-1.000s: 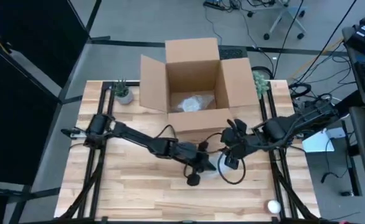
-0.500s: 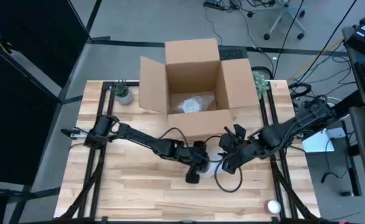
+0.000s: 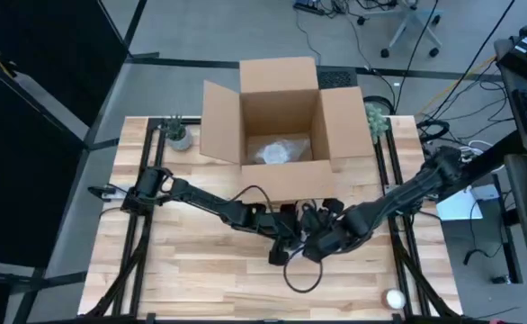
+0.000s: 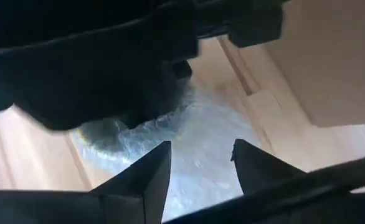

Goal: Wrap mug
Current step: Wrap the orange mug with the bubble wrap

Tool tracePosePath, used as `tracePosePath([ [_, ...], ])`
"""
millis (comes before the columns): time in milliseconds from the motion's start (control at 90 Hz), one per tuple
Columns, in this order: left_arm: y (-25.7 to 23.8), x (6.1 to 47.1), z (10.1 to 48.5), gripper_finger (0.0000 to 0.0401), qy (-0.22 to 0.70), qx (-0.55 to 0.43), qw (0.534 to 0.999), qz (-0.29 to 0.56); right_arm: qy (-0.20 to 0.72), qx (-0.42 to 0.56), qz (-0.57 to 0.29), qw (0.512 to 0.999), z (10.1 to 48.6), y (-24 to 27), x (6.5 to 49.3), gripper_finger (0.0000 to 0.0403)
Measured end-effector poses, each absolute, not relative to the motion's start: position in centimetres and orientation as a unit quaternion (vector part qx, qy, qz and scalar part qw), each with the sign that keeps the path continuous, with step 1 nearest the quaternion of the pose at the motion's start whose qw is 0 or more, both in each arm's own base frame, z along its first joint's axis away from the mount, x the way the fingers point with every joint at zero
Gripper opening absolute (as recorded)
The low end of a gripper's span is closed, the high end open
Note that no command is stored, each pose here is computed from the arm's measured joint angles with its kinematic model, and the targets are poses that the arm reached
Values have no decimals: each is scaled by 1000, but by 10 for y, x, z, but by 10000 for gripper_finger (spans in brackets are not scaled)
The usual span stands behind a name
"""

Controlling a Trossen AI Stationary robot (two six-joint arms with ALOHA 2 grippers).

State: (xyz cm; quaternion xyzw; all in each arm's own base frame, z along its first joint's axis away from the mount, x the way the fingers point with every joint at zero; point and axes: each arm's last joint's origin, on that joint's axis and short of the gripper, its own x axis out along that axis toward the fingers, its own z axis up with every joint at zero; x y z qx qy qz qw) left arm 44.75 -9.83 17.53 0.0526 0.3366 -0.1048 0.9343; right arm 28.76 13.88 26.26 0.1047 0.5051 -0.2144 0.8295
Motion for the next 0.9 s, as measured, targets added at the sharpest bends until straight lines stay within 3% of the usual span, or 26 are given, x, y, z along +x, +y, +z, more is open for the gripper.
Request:
tracePosePath([
  [522,-96,434,198,2,353,57,928,-106,511,78,-235,823,239,152,296,160],
  [900,-99,409,242,2,358,67,924,-115,530,87,-248,806,224,155,291,160],
])
